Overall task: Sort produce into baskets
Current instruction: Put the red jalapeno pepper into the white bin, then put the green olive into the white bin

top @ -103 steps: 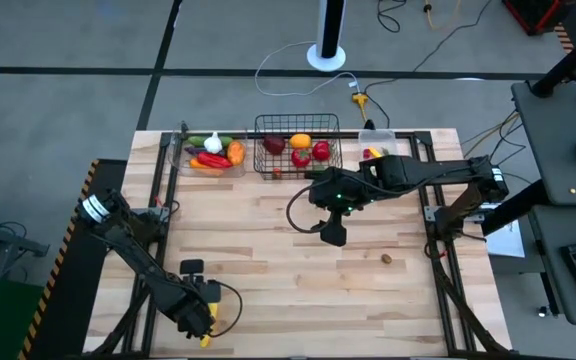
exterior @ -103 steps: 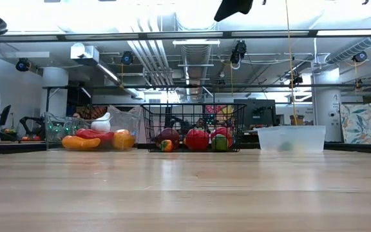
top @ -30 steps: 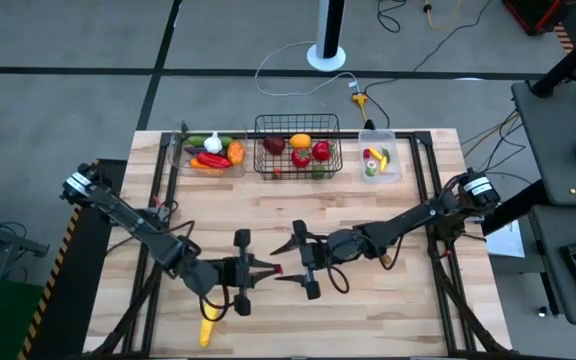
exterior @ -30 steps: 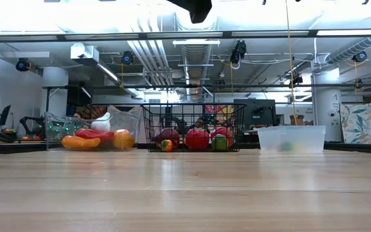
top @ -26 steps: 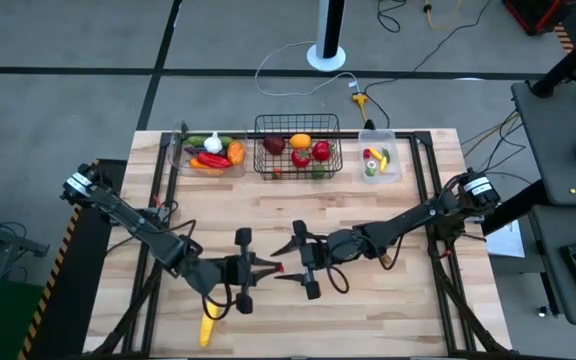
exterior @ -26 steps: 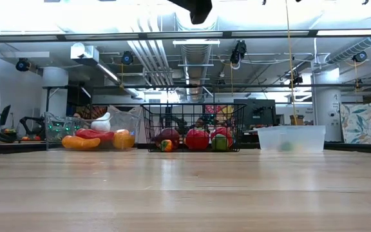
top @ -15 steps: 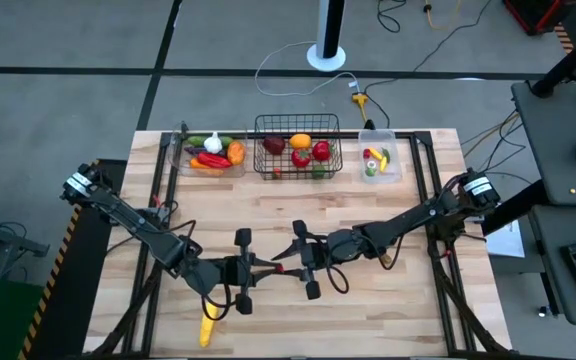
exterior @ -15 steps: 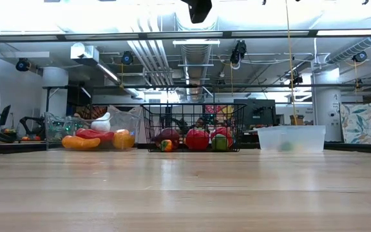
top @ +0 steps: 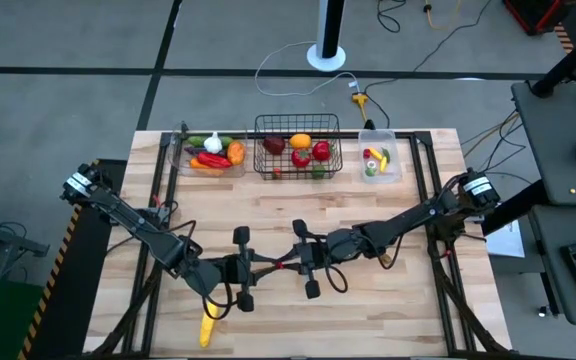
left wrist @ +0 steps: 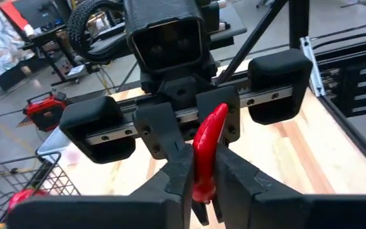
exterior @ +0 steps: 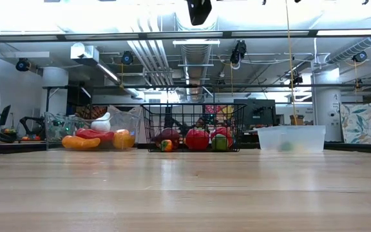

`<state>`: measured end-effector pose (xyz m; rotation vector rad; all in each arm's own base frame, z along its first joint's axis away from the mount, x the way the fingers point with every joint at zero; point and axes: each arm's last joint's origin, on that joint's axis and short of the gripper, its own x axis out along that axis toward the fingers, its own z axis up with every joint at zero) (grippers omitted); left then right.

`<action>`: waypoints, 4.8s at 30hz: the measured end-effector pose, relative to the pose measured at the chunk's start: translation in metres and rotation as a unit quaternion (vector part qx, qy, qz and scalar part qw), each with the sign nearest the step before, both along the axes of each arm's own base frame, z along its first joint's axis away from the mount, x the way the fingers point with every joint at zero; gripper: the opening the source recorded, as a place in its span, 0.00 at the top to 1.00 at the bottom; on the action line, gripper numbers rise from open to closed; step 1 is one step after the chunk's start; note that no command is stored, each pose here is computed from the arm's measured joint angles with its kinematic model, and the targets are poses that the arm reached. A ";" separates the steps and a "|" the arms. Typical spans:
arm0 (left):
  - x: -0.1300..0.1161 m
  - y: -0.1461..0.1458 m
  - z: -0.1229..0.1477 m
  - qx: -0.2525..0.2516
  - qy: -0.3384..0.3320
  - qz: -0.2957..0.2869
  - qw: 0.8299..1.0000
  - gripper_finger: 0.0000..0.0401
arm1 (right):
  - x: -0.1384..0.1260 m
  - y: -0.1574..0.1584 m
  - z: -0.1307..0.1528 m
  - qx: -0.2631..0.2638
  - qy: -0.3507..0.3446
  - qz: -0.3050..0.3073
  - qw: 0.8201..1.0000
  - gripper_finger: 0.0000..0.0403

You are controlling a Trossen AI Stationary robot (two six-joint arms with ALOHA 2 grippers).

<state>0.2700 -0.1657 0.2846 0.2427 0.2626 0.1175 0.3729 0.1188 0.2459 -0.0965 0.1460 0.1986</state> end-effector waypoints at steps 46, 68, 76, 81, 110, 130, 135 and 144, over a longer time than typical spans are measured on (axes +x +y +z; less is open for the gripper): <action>-0.034 0.026 -0.032 -0.090 0.151 0.176 0.969 0.61 | -0.168 -0.327 -0.022 0.227 0.491 -0.610 0.579 0.97; -0.033 0.024 -0.040 -0.119 0.171 0.172 0.963 0.61 | -0.161 -0.333 -0.039 0.218 0.512 -0.599 0.576 0.77; -0.022 0.015 -0.064 -0.107 0.208 0.169 0.958 0.61 | -0.161 -0.332 -0.036 0.211 0.511 -0.594 0.584 0.66; -0.012 0.007 -0.082 -0.101 0.226 0.163 0.955 0.61 | -0.161 -0.324 -0.024 0.208 0.495 -0.592 0.601 0.63; 0.016 0.002 -0.098 -0.042 0.242 0.090 0.965 0.61 | -0.111 -0.099 0.022 0.281 0.544 -0.266 0.745 0.63; 0.016 0.002 -0.098 -0.040 0.242 0.090 0.965 0.61 | -0.161 -0.047 -0.065 0.197 0.683 -0.343 0.614 0.51; 0.016 0.002 -0.098 -0.039 0.240 0.091 0.966 0.61 | -0.168 -0.045 -0.081 0.194 0.684 -0.341 0.615 0.51; 0.016 0.002 -0.098 -0.046 0.237 0.096 0.966 0.61 | -0.168 -0.043 -0.091 0.211 0.667 -0.328 0.634 0.54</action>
